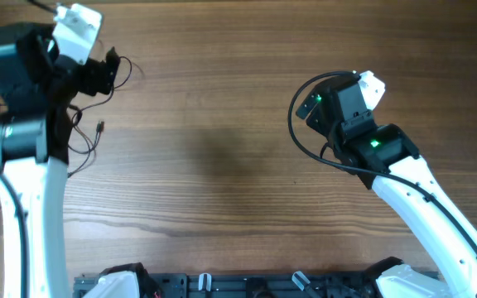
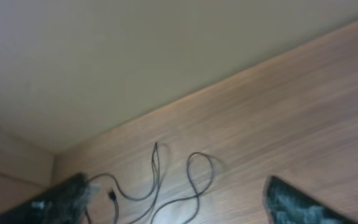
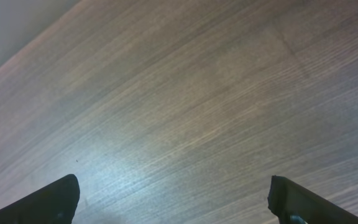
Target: Untangle cables
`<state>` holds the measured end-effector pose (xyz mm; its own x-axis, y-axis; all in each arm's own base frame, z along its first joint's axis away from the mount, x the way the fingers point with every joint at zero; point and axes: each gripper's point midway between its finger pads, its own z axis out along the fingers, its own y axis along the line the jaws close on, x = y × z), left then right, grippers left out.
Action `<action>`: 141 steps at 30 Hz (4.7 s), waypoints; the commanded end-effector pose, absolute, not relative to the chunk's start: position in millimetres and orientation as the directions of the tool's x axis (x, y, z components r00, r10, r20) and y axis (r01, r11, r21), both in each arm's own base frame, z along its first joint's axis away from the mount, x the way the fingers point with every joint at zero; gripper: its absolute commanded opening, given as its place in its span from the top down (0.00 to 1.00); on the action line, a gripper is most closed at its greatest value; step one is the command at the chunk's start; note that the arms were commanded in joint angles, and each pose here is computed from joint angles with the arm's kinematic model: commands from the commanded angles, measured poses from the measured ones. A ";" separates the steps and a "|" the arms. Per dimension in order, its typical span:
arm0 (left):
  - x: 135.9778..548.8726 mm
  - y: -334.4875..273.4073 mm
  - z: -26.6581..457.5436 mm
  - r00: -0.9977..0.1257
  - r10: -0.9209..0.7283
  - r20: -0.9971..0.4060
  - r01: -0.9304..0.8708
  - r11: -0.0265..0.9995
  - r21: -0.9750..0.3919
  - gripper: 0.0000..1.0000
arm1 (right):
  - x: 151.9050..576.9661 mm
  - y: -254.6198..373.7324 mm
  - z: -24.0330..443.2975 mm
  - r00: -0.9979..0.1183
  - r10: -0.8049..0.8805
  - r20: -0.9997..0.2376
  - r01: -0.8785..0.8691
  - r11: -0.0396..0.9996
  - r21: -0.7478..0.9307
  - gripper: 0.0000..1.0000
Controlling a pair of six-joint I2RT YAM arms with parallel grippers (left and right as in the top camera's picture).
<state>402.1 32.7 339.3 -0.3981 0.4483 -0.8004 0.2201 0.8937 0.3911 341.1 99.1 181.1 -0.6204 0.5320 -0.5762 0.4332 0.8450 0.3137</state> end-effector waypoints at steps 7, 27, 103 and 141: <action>231.4 -29.5 364.5 -0.467 0.178 -0.866 0.301 0.953 0.033 0.00 | 340.7 99.5 177.5 -0.627 0.534 -0.567 0.441 0.844 0.306 0.00; 27.0 -26.0 385.0 -0.080 -0.148 -0.986 0.019 0.989 -0.150 0.00 | 340.7 99.5 177.5 -0.627 0.534 -0.567 0.441 0.844 0.306 0.00; 245.6 17.2 157.9 -0.074 0.102 -0.992 -0.033 0.994 0.105 0.00 | 340.7 99.5 177.5 -0.627 0.534 -0.567 0.441 0.844 0.306 0.00; 245.6 17.2 157.9 -0.074 0.102 -0.992 -0.033 0.994 0.105 0.00 | 319.9 34.0 268.1 -0.368 0.681 -0.633 0.455 0.726 0.516 0.00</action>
<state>245.5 20.7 159.2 -0.0748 0.0826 -0.9938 -0.0522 0.9949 0.0866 327.7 37.6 251.8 -0.4083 0.6653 -0.6251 0.4751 0.7396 0.4768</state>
